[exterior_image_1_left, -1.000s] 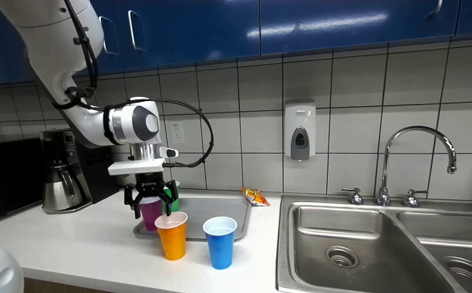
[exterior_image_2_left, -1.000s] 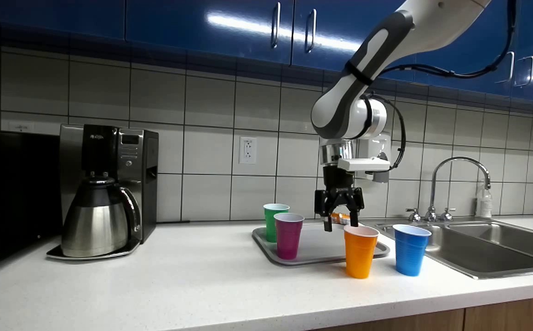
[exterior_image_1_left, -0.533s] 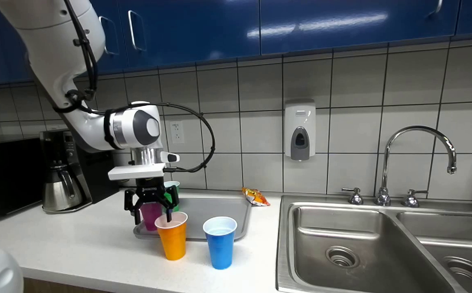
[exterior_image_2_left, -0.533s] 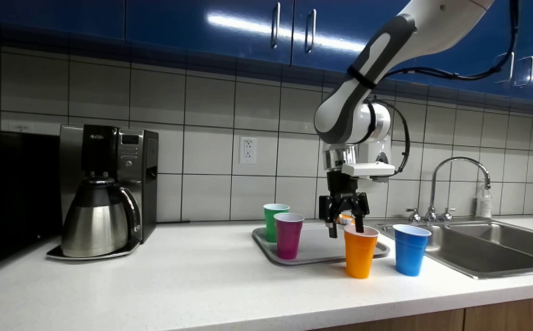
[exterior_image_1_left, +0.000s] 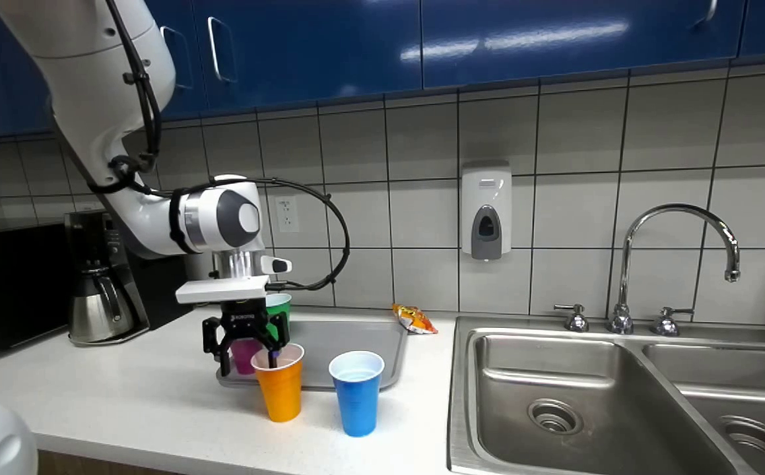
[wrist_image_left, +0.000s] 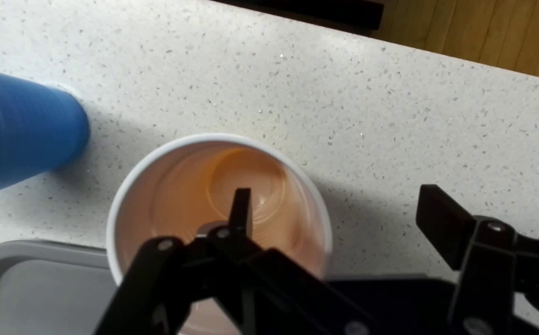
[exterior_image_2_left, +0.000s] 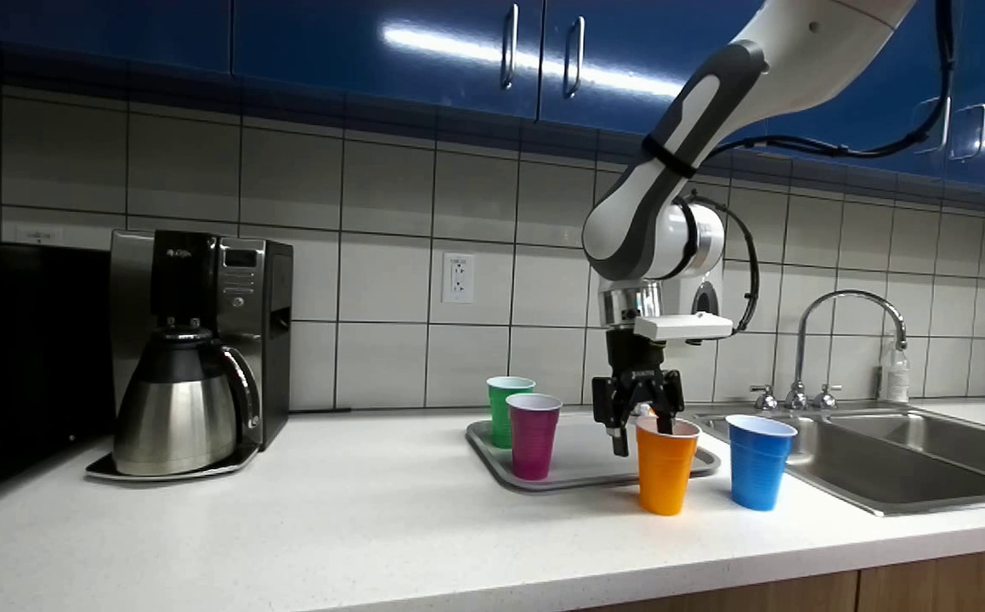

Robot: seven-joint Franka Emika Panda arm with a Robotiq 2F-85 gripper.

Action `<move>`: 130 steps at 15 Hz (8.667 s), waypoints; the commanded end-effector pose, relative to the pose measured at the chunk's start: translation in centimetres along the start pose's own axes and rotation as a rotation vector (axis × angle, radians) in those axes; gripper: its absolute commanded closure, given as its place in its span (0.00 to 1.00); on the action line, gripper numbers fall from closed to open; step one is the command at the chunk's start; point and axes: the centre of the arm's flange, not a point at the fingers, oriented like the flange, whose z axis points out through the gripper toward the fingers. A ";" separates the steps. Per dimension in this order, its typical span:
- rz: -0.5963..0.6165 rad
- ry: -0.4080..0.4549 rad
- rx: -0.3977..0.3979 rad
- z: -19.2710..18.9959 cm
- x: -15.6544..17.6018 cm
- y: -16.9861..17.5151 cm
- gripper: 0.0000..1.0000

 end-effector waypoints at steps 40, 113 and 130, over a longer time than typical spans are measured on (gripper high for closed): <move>0.137 0.097 -0.055 -5.7 10.9 4.1 0.99; 0.568 0.090 -0.112 -11.7 1.4 11.3 0.00; 0.568 0.024 -0.017 -6.8 -2.7 14.4 0.00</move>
